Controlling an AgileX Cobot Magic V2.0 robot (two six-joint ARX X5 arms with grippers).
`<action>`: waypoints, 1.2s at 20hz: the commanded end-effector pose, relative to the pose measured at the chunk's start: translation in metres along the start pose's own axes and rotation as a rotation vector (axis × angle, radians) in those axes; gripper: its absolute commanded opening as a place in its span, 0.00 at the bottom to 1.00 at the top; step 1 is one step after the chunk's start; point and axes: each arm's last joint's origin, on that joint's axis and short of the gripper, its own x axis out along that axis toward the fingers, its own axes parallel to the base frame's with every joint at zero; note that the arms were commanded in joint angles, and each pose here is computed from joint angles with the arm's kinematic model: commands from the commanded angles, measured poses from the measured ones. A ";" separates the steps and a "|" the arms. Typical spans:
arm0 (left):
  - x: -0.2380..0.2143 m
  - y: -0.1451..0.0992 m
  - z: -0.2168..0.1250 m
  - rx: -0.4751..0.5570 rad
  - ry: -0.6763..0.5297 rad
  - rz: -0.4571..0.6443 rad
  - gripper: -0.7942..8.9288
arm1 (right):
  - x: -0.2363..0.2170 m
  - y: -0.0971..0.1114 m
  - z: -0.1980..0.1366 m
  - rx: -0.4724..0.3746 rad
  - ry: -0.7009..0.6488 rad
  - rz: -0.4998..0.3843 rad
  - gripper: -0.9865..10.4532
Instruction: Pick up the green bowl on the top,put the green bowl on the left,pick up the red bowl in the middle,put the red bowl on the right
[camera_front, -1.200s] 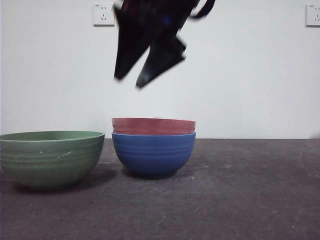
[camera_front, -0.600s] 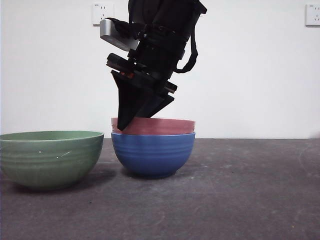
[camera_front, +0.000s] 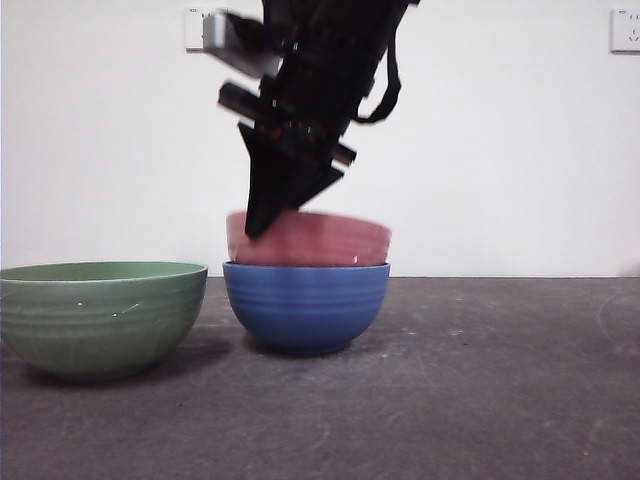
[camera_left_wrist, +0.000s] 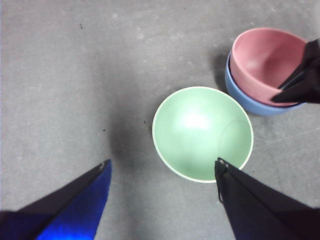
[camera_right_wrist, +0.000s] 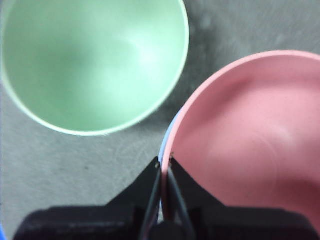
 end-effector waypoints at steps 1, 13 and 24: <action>0.001 0.000 0.000 0.011 -0.006 0.002 0.44 | -0.021 0.003 0.004 -0.019 -0.047 -0.051 0.08; 0.000 0.000 0.001 0.011 -0.017 0.002 0.44 | -0.151 0.012 -0.070 0.383 0.142 -0.511 0.08; 0.001 0.000 0.001 0.008 -0.017 0.001 0.44 | -0.053 0.016 -0.120 0.491 0.014 -0.352 0.08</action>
